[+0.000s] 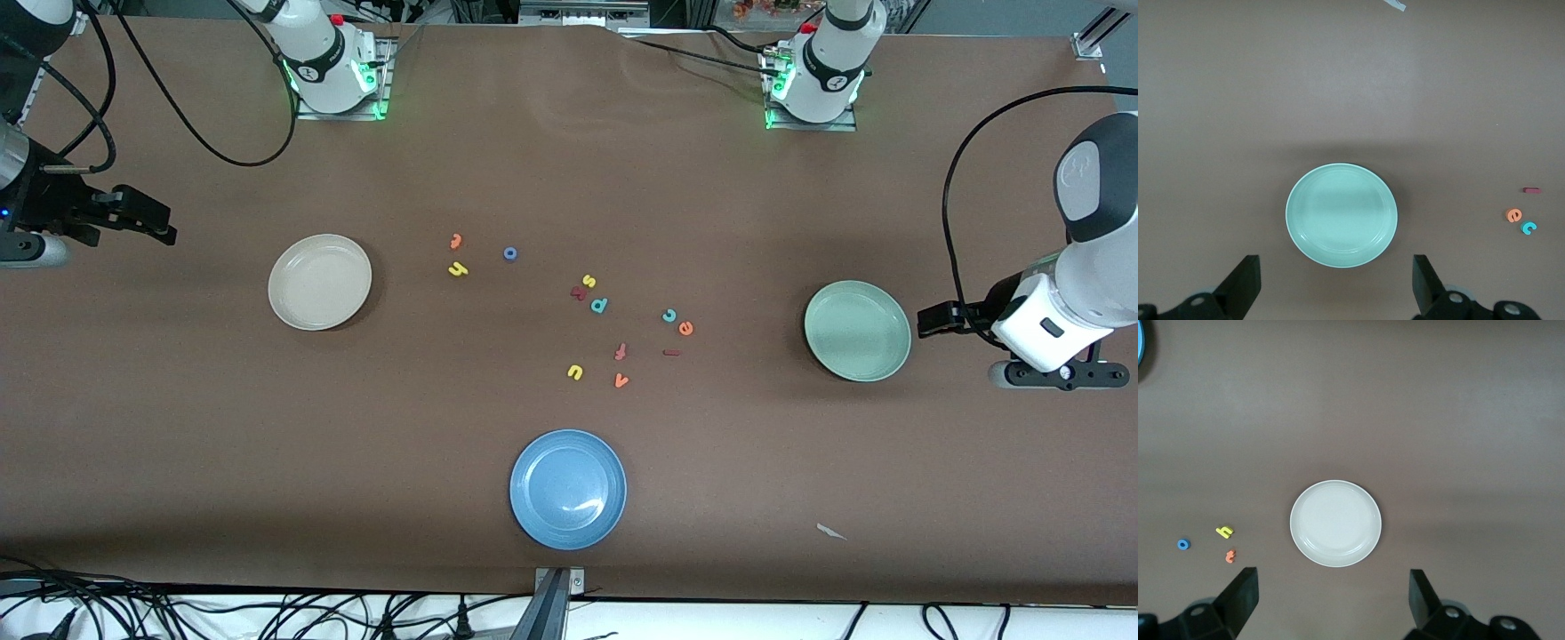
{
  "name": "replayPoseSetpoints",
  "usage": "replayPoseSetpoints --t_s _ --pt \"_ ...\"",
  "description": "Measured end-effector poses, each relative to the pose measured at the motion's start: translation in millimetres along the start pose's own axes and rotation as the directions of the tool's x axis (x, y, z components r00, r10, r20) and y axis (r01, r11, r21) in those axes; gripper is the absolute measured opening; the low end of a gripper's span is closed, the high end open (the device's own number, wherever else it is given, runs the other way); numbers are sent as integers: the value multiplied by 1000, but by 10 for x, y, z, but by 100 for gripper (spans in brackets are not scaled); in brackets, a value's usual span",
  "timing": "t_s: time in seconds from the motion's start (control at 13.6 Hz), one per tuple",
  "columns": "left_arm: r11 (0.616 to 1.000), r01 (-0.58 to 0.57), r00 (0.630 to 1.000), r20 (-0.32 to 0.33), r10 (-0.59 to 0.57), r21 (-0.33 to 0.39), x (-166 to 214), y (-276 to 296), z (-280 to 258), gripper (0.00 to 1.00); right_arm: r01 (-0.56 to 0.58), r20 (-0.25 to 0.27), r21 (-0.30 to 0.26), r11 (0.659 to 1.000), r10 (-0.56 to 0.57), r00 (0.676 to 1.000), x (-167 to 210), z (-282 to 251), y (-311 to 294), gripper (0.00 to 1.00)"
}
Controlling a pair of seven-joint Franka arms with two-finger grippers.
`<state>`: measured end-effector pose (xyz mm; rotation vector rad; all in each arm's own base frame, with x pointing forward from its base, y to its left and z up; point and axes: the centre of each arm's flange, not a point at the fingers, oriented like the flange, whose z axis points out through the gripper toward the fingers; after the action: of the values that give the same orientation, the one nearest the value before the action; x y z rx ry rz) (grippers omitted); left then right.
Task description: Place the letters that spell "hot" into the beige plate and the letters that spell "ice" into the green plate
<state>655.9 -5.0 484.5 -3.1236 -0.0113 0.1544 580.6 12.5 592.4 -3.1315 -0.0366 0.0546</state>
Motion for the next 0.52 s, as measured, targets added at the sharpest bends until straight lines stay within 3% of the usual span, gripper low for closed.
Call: replayPoseSetpoints --t_s 0.52 --pt "1000 -20 1000 7 20 -3 -7 123 32 100 0 8 0 1000 0 1000 -5 11 -1 100"
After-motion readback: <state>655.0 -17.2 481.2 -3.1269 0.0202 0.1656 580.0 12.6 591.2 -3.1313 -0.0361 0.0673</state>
